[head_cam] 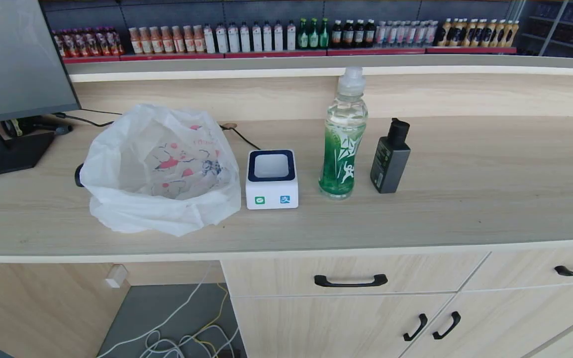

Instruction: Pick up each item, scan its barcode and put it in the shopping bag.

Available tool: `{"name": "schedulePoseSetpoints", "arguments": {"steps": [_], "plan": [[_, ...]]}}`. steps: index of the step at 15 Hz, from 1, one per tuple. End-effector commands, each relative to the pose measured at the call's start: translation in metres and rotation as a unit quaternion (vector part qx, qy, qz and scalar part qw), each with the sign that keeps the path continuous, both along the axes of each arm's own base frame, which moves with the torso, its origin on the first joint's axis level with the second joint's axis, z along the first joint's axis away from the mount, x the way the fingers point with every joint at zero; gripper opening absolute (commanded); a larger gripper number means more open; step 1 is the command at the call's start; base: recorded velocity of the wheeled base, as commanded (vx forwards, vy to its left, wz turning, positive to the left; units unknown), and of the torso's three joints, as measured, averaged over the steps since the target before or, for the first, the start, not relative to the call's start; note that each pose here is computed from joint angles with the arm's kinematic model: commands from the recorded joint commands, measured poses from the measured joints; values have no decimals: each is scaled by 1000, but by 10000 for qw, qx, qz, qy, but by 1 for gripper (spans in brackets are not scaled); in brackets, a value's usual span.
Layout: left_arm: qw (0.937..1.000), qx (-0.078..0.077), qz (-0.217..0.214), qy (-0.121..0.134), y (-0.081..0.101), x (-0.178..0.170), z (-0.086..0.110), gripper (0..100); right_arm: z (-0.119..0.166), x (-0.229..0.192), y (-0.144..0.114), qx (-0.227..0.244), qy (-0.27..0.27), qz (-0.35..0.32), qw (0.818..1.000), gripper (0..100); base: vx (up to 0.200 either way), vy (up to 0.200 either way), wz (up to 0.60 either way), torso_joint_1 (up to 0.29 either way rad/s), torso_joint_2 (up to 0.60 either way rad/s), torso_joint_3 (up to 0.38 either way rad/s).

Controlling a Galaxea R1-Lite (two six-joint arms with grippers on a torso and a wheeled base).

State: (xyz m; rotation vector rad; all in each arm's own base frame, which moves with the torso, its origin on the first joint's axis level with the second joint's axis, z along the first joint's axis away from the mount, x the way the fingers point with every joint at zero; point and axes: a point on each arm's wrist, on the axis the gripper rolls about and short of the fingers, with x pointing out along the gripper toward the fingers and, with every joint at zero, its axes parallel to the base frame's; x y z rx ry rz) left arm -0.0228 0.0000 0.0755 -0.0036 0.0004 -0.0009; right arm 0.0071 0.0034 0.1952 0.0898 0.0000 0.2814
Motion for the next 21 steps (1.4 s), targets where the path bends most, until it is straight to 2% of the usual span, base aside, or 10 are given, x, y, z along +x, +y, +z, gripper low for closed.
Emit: {"name": "schedulePoseSetpoints", "arguments": {"steps": [1,3,5,7,11,15,17,21], "plan": [[10000,3,-3,-2,0,0,0,100,-1,26,6,-222,604,88,9979,100,0,0,0,0,0,0],[10000,3,-3,-2,0,0,0,100,-5,39,9,-338,932,249,9948,100,0,0,0,0,0,0],[10000,3,4,-2,0,0,0,100,-1,53,12,-786,805,290,9932,100,0,0,0,0,0,0],[10000,3,-3,-2,0,0,0,100,-9,64,17,-946,766,464,9915,100,0,0,0,0,0,0],[10000,3,4,-2,0,0,0,100,-4,108,32,-775,20,568,9954,100,0,0,0,0,0,0],[10000,-5,4,-2,0,0,0,100,1,142,42,-776,-425,556,9945,100,0,0,0,0,0,0],[10000,3,-3,-2,0,0,0,100,1,165,51,-816,-936,563,9907,100,0,0,0,0,0,0],[10000,3,4,-2,0,0,0,100,15,184,58,-767,-1059,588,9897,100,0,0,0,0,0,0]]}}
